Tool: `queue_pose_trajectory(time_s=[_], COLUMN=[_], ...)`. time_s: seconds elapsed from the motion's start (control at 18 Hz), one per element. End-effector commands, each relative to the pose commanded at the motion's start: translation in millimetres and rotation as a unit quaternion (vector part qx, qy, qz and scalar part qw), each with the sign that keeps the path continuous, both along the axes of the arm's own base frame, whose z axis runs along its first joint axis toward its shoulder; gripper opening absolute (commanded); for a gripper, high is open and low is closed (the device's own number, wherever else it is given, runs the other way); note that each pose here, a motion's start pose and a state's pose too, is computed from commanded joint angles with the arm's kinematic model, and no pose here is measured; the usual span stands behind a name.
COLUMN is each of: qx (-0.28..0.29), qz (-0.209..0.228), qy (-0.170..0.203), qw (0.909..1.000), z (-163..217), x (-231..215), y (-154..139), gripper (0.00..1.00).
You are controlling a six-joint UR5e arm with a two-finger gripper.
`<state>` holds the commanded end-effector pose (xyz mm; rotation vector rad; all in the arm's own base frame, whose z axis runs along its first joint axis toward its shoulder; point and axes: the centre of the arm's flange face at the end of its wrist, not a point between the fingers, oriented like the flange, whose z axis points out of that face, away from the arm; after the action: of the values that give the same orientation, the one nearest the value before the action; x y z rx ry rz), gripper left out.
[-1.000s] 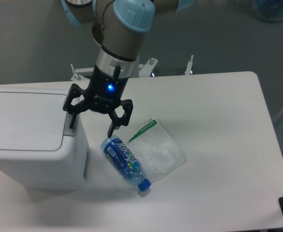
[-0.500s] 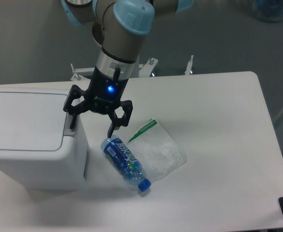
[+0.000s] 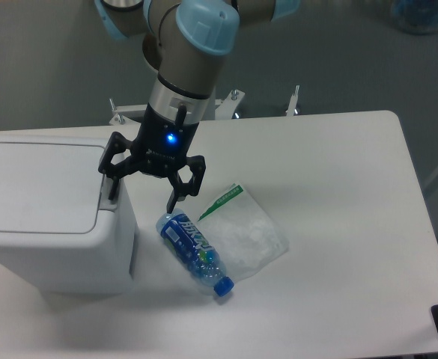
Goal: Open the trash can
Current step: 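Lift the gripper up and away from the opened lid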
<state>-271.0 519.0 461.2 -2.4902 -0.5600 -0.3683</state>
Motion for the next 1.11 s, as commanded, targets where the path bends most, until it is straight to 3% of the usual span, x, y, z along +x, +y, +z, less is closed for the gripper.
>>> queue_pose_trajectory(time_s=[0.5, 0.83, 1.11], qx=[0.002, 0.039, 0.044], qz=[0.007, 0.034, 0.065], qy=[0.000, 0.042, 0.061], qw=[1.0000, 0.9978, 0.9950], z=[3.2, 58.5, 70.1], x=[-6.0, -38.3, -74.9], y=[-2.3, -17.9, -37.6], gripper=[1.00, 1.00, 1.00])
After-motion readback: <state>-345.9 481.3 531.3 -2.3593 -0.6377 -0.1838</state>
